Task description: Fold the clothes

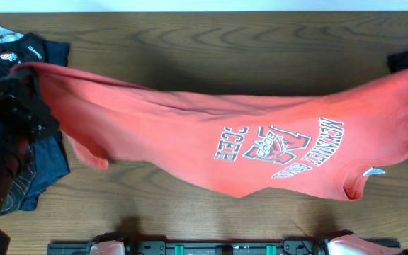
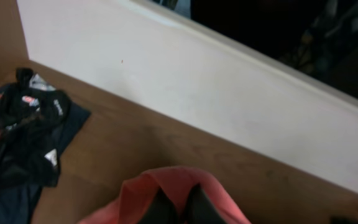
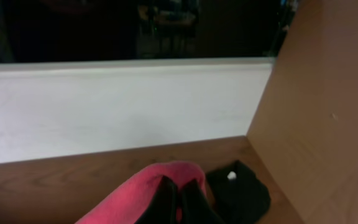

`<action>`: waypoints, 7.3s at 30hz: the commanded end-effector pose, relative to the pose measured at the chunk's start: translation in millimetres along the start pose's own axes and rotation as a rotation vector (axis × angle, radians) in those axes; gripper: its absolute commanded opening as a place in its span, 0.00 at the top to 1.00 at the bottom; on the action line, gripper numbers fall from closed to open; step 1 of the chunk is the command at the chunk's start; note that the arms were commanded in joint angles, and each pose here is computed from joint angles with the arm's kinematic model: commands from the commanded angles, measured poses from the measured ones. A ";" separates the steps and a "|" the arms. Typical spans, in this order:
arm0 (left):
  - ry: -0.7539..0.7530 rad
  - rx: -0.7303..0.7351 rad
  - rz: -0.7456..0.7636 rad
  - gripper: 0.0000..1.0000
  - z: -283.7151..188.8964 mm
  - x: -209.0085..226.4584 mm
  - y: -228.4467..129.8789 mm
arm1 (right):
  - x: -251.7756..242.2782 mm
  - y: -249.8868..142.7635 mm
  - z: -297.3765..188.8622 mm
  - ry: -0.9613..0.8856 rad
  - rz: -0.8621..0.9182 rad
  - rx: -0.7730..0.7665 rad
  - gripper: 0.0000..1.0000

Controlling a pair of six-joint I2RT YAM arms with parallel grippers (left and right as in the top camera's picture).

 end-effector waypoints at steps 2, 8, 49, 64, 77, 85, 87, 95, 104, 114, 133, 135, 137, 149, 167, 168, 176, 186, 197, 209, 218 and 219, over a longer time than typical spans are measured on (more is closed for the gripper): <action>0.053 0.006 0.026 0.95 -0.9 5.5 -1.7 | -9.8 -1.8 -13.6 -0.027 0.050 -0.014 0.99; 0.082 0.116 -0.007 0.94 31.7 8.9 -6.7 | 9.1 -10.0 18.3 -0.016 0.040 0.088 0.99; -0.071 0.328 -0.262 0.94 263.8 2.7 -3.8 | 22.2 -77.8 323.5 0.437 0.297 0.462 0.99; 0.109 0.940 -0.243 0.94 307.9 40.1 -114.9 | 69.9 -174.7 343.3 0.521 0.162 0.906 0.98; 0.136 1.051 -0.159 0.94 273.9 41.1 -121.1 | 74.2 -196.6 333.4 0.487 0.174 1.057 0.99; 0.204 1.020 -0.078 0.94 281.4 46.2 -129.4 | 69.1 -220.6 336.8 0.386 0.062 1.140 0.98; 0.248 0.966 -0.039 0.94 274.9 41.2 -128.4 | 69.3 -211.2 328.8 0.392 0.052 1.114 0.99; 0.218 0.820 -0.025 0.94 239.2 32.0 -163.9 | 72.6 -202.0 289.5 0.393 0.027 1.135 0.99; 0.212 0.874 -0.038 0.94 216.4 52.4 -220.0 | 67.4 -251.8 247.1 0.408 0.064 1.290 0.98; 0.271 1.013 -0.039 0.94 211.5 70.0 -263.9 | 55.4 -359.6 206.3 0.304 0.164 1.515 0.98; 0.338 0.890 -0.121 0.94 164.8 100.2 -319.7 | 7.1 -421.8 205.2 0.051 0.377 1.465 0.98; 0.349 0.859 -0.115 0.94 161.9 101.2 -315.8 | -5.8 -415.1 204.7 0.024 0.420 1.426 0.98; 0.376 0.839 -0.109 0.93 160.9 103.5 -313.9 | -19.3 -409.5 201.9 -0.008 0.465 1.398 0.98; 0.494 0.703 -0.176 0.94 167.5 123.3 -297.9 | -59.4 -379.7 173.9 -0.130 0.615 1.264 0.98; 0.434 0.712 -0.224 0.94 135.5 116.5 -296.2 | -47.2 -359.9 109.8 -0.170 0.615 1.200 0.98; 0.434 0.705 -0.230 0.94 134.5 116.2 -295.5 | -43.9 -363.1 106.5 -0.152 0.636 1.201 0.98; 0.434 0.691 -0.236 0.94 132.7 116.8 -296.3 | -30.3 -381.5 79.7 -0.129 0.730 1.177 0.99; 0.465 0.729 -0.260 0.94 133.0 125.3 -320.5 | -27.5 -383.6 53.3 -0.178 0.721 1.117 0.98; 0.400 0.609 -0.334 0.94 89.5 121.9 -323.9 | -27.8 -383.5 53.5 -0.180 0.719 1.116 0.99; 0.428 0.693 -0.340 0.94 101.8 122.6 -329.3 | -26.1 -377.2 61.1 -0.125 0.716 1.068 0.98; 0.429 0.694 -0.341 0.94 124.5 122.5 -326.6 | -25.2 -346.0 84.6 -0.091 0.569 1.005 0.99; 0.426 0.691 -0.341 0.94 126.3 122.3 -326.1 | -24.3 -344.0 88.7 -0.093 0.547 1.021 0.99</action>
Point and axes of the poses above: each gripper's point midway between its finger pads, its own z axis out along the fingers, its own x axis along the line the jaws close on, y = z × x, the point moved 8 cm from there along -z, back along the fingers, and after that the axes turned 3 degrees about z, right-handed, at the moved point
